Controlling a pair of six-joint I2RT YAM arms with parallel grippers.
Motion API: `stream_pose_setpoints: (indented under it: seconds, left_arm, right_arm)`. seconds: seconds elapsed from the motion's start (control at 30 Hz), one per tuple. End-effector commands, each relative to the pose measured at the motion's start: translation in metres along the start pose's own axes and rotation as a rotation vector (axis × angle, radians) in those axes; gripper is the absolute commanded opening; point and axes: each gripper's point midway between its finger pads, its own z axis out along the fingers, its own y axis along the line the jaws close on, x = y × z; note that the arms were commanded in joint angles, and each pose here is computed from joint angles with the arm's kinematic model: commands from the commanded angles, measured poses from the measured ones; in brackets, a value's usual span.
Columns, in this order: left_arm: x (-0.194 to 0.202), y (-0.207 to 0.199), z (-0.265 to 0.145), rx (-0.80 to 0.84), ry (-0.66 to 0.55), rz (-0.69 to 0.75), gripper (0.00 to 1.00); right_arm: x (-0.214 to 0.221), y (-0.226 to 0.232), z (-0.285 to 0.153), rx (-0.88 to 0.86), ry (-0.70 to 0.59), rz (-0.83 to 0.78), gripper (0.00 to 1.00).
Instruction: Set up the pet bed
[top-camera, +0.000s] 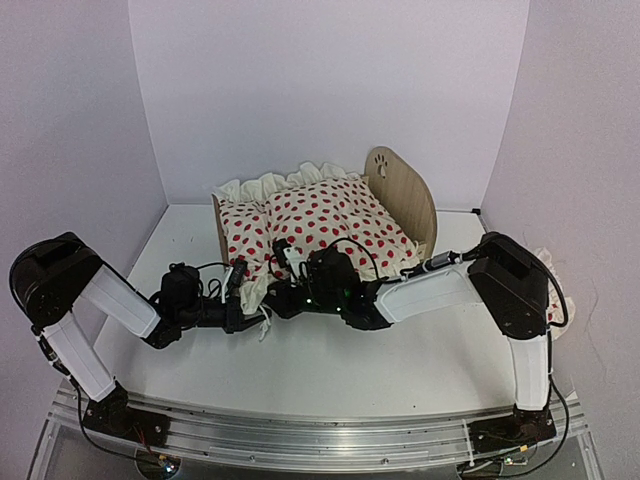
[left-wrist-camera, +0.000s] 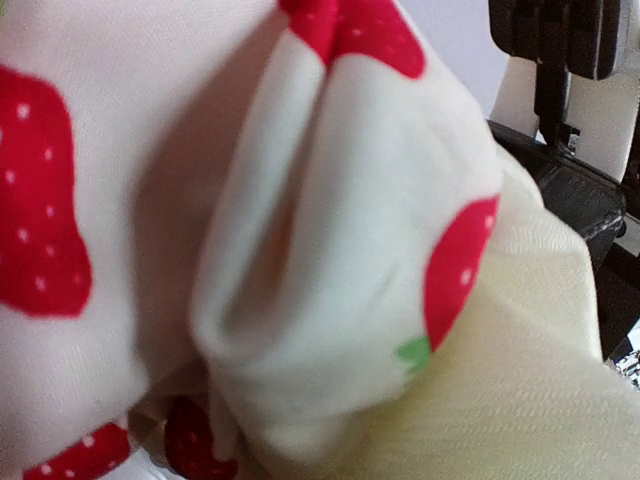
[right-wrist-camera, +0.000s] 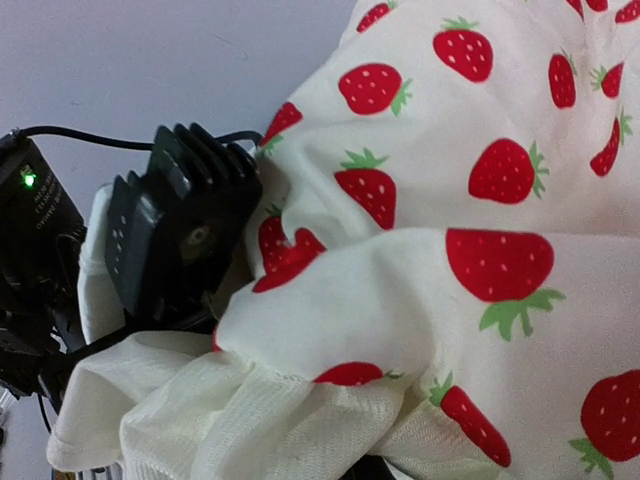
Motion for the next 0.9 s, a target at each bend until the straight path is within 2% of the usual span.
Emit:
stream_pose_setpoints:
  seconds: [0.0,0.13,0.4,0.57,0.87]
  left_arm:
    - [0.041,0.017,0.000,-0.058,0.122,-0.125,0.00]
    - [0.040,0.018,0.001,-0.066,0.117,-0.123,0.00]
    - [0.039,0.018,0.001,-0.066,0.115,-0.120,0.00]
    - [0.040,0.018,0.000,-0.067,0.115,-0.120,0.00]
    - [0.037,0.018,0.000,-0.068,0.108,-0.117,0.00]
  right_arm:
    - [0.002,0.002,-0.010,0.022,0.044,0.022,0.17]
    - [0.007,0.009,-0.023,0.022,0.086,0.026,0.23]
    - [0.020,0.005,-0.048,0.055,0.107,0.095,0.27]
    - [0.032,0.001,-0.037,0.045,0.132,0.118,0.20]
    - [0.031,-0.001,-0.014,0.011,0.085,0.076,0.17]
